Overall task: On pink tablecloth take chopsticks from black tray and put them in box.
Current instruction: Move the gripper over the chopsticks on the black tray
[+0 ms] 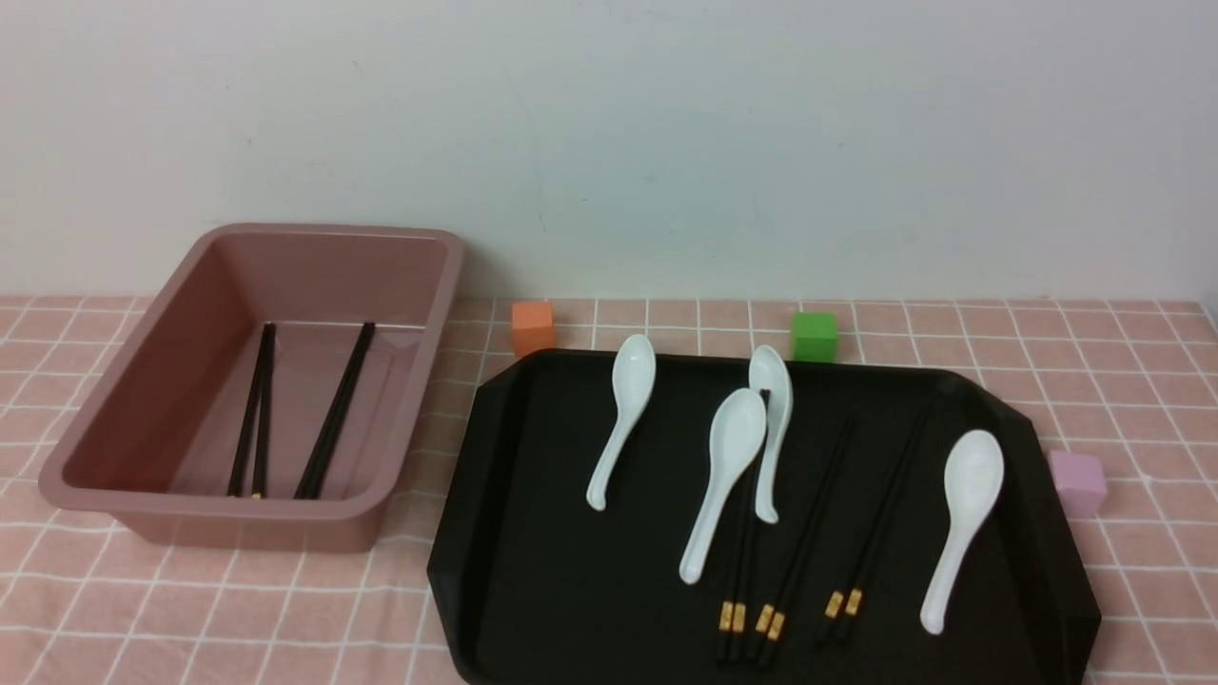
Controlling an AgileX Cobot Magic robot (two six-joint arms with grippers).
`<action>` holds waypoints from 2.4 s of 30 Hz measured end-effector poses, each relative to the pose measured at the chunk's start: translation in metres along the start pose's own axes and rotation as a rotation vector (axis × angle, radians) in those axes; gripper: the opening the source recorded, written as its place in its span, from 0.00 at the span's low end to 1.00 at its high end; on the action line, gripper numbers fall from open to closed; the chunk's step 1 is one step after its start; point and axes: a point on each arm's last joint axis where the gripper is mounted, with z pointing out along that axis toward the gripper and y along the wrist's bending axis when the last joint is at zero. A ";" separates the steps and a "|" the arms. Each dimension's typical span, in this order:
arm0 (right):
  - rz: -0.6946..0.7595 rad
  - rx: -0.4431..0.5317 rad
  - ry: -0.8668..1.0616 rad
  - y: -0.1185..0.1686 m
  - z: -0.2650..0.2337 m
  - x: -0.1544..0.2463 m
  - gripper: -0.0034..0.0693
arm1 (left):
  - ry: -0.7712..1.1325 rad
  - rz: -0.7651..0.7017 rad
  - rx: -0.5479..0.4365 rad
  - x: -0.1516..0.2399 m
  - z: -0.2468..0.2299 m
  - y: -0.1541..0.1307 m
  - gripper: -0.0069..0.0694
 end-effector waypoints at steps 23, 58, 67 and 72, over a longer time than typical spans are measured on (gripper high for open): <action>-0.417 0.396 1.196 0.035 0.187 0.041 0.05 | 0.000 0.000 0.000 0.000 0.000 0.000 0.28; -0.478 0.694 1.112 -0.009 0.295 0.110 0.47 | 0.000 0.000 0.000 0.000 0.000 0.000 0.29; -0.516 0.673 1.145 -0.009 0.295 0.111 0.24 | 0.000 0.000 0.000 0.000 0.000 0.000 0.31; -0.549 0.684 1.196 -0.006 0.287 0.105 0.24 | 0.000 0.000 0.000 0.000 0.000 0.000 0.31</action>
